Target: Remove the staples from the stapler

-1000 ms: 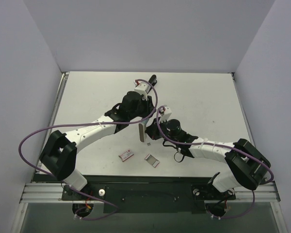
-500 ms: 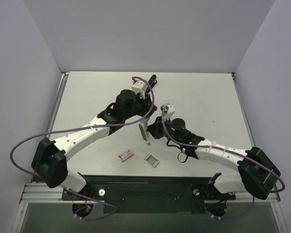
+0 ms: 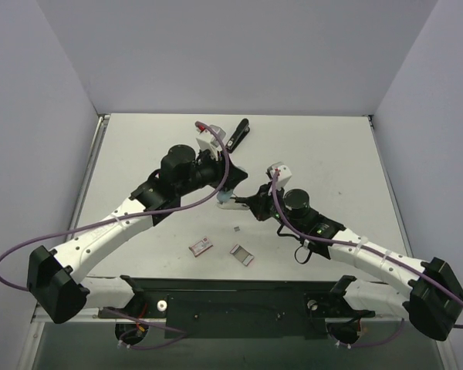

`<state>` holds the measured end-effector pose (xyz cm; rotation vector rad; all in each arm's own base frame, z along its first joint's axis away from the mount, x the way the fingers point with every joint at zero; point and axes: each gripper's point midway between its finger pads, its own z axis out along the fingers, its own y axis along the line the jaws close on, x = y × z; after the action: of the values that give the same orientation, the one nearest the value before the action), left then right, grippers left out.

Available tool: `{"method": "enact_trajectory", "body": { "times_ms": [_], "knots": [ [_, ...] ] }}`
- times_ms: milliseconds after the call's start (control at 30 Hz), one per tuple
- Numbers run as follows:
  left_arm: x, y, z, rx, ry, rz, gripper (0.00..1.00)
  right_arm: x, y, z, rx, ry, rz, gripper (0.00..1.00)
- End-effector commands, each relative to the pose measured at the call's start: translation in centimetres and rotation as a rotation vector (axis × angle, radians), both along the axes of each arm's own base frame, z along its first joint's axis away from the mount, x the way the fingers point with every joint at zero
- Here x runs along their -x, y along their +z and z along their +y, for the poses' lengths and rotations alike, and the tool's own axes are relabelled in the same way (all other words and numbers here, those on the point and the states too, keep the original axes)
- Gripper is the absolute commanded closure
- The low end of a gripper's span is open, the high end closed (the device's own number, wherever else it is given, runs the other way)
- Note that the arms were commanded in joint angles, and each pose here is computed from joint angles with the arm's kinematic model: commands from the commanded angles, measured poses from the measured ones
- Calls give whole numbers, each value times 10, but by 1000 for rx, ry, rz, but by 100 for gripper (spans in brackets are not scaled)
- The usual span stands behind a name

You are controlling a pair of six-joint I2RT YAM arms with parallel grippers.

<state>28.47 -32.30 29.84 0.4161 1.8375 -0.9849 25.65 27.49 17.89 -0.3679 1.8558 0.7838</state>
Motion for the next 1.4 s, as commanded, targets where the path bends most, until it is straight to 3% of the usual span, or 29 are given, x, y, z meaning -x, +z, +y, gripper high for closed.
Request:
{"method": "enact_trajectory", "body": {
  "times_ms": [0,433,867,1367],
  "knots": [
    [20,19,3,48,-62,-19,100,-4,37,-9,-11,-32,-81,100],
    [45,48,25,109,-61,-87,100,16,61,-39,-15,-73,-90,100],
    [100,89,22,278,-287,-120,100,94,99,-5,-257,297,33,100],
    [125,92,21,319,-409,-139,100,123,152,26,-334,464,-64,100]
  ]
}}
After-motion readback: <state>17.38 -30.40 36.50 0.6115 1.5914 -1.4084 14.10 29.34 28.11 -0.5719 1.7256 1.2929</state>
